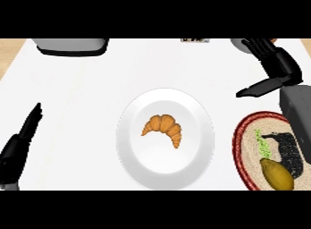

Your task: Pick the croissant from the placemat and place it in the plate

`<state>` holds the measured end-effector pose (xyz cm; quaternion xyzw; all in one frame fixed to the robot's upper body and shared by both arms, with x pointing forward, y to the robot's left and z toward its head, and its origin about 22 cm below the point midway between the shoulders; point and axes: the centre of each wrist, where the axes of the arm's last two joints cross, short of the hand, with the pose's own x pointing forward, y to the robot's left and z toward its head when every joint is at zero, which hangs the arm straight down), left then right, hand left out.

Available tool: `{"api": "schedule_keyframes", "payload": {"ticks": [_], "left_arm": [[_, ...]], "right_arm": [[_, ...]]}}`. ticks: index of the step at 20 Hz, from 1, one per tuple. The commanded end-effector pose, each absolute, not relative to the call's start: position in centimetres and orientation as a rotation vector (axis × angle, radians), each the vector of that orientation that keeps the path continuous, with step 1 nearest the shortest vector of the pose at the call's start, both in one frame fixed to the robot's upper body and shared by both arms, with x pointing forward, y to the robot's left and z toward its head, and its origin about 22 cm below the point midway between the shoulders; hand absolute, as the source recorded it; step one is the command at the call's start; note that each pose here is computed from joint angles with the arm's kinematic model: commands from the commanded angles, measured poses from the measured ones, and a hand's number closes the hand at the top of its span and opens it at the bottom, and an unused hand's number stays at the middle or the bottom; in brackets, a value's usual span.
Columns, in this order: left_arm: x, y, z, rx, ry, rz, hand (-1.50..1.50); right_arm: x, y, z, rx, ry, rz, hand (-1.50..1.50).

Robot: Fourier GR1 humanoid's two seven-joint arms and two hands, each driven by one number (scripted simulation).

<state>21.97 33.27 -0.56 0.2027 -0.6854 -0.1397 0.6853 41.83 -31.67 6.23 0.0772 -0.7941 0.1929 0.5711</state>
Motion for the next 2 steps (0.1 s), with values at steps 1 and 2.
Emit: {"api": "schedule_keyframes", "payload": {"ticks": [1,2], "left_arm": [[22.5,33.3,-0.9,0.451,-1.521,-0.323,0.0],[21.2,31.5,-1.5,0.445,-1.544,-0.319,0.0]], "right_arm": [[41.2,-36.2,6.4,0.189,-1.864,0.446,-1.5],[41.4,-36.3,6.8,0.176,-1.856,0.465,-1.5]]}}
